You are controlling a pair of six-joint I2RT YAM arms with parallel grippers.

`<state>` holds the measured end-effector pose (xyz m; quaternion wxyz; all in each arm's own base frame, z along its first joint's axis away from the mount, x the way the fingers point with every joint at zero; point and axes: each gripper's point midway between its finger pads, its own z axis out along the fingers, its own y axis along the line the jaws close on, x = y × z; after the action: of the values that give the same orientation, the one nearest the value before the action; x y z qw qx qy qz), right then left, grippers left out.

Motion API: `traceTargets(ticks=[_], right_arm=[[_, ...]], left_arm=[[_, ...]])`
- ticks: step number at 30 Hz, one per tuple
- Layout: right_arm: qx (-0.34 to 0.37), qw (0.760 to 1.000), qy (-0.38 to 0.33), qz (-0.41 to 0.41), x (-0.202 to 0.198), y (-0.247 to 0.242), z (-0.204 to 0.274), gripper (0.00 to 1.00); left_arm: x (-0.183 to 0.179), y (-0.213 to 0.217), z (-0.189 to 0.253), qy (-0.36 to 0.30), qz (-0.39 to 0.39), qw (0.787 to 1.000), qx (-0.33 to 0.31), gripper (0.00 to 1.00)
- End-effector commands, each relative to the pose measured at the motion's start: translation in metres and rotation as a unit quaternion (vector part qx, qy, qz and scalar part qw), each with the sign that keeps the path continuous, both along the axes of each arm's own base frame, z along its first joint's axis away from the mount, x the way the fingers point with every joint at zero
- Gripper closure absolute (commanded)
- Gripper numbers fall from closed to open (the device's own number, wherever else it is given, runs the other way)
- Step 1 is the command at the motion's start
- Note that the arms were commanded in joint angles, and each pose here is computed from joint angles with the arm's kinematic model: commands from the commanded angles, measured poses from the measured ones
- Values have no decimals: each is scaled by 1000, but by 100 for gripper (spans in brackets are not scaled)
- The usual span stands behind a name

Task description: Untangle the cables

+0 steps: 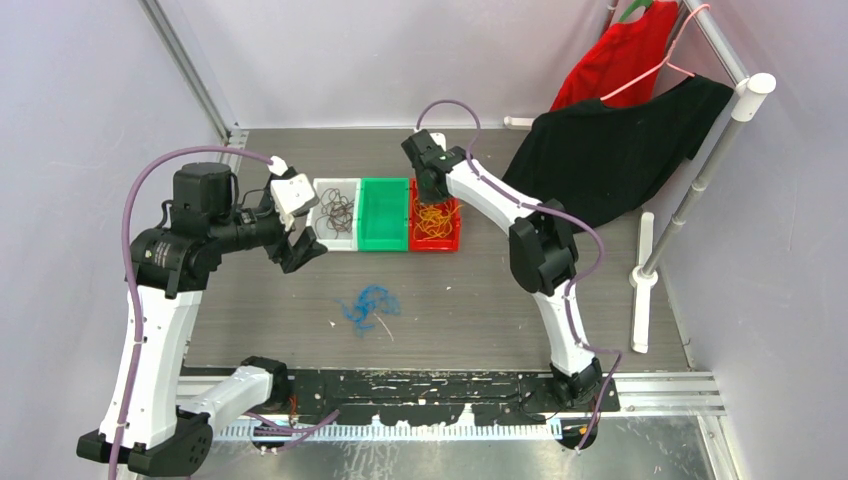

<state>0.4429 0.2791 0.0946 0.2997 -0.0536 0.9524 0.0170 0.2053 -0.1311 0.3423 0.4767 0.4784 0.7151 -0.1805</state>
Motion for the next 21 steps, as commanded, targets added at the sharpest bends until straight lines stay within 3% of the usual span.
traceTargets(ticks=[1, 5, 7, 13, 16, 21], right_arm=[[15, 1000, -24, -11, 17, 10, 12, 96], [3, 1000, -15, -13, 12, 4, -3, 87], [-17, 999, -34, -30, 14, -8, -1, 70], [5, 998, -58, -14, 8, -9, 31, 43], [18, 997, -70, -6, 7, -8, 49, 38], [48, 996, -71, 22, 2, 4, 76, 36]], left_arm=[[-3, 0, 13, -29, -9, 1000, 4, 25], [-3, 1, 14, -31, -11, 999, 7, 25], [-3, 1, 14, -33, -12, 999, 8, 26], [0, -1, 15, -33, -16, 999, 4, 26], [0, -2, 16, -32, -15, 999, 1, 26], [0, -1, 16, -32, -14, 999, 4, 27]])
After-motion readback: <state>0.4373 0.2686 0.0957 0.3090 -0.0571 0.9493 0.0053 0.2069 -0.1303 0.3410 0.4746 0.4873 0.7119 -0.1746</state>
